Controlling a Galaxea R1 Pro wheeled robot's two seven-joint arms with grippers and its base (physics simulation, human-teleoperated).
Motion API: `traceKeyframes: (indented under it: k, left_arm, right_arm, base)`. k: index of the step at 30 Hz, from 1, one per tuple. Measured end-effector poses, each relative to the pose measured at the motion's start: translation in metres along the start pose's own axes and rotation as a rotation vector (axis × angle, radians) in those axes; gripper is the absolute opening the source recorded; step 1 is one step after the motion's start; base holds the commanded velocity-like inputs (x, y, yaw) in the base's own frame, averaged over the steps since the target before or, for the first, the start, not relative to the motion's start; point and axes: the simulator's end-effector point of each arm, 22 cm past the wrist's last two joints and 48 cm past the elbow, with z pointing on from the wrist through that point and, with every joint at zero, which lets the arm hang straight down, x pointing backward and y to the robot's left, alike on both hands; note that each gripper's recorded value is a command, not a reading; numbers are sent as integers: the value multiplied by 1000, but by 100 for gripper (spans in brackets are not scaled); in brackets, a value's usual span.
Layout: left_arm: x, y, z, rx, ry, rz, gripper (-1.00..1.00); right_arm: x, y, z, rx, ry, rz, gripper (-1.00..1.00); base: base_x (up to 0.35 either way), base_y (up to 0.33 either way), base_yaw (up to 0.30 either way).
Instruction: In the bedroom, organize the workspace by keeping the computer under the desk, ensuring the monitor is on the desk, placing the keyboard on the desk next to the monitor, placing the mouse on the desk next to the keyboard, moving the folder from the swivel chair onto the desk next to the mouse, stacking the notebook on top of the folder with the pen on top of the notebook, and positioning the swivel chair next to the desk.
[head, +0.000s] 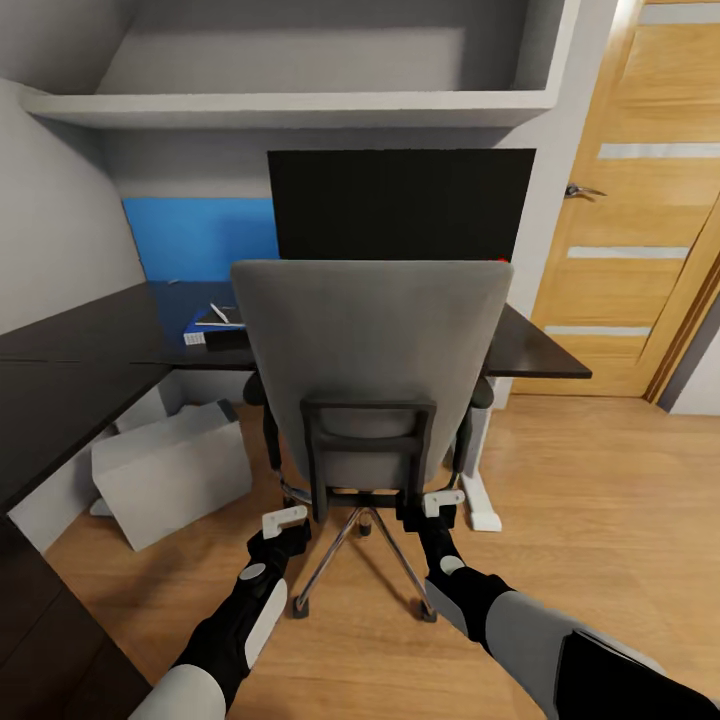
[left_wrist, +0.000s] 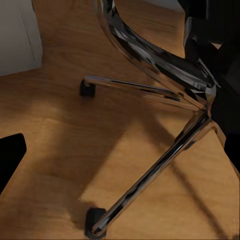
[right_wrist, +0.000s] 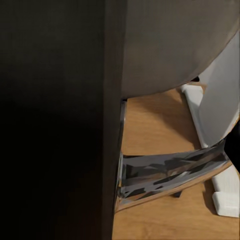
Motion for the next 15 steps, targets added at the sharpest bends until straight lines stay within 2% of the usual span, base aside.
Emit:
traceKeyframes:
  k: [4,7,15]
  left_arm:
    - [0,0,0,1,0,-1,100]
    - [0,-1,0,3,1,-1,100]
    - [1,-1,1,4,4,-1,100]
  right_arm:
    - [0,0,0,-2,0,-5,100]
    - [1,-2,0,1,3,-2,100]
    - [2,-2,1,2,3,-3,100]
  base:
    - [304,0,0]
    - [87,0,0]
    - [-272,0,0]
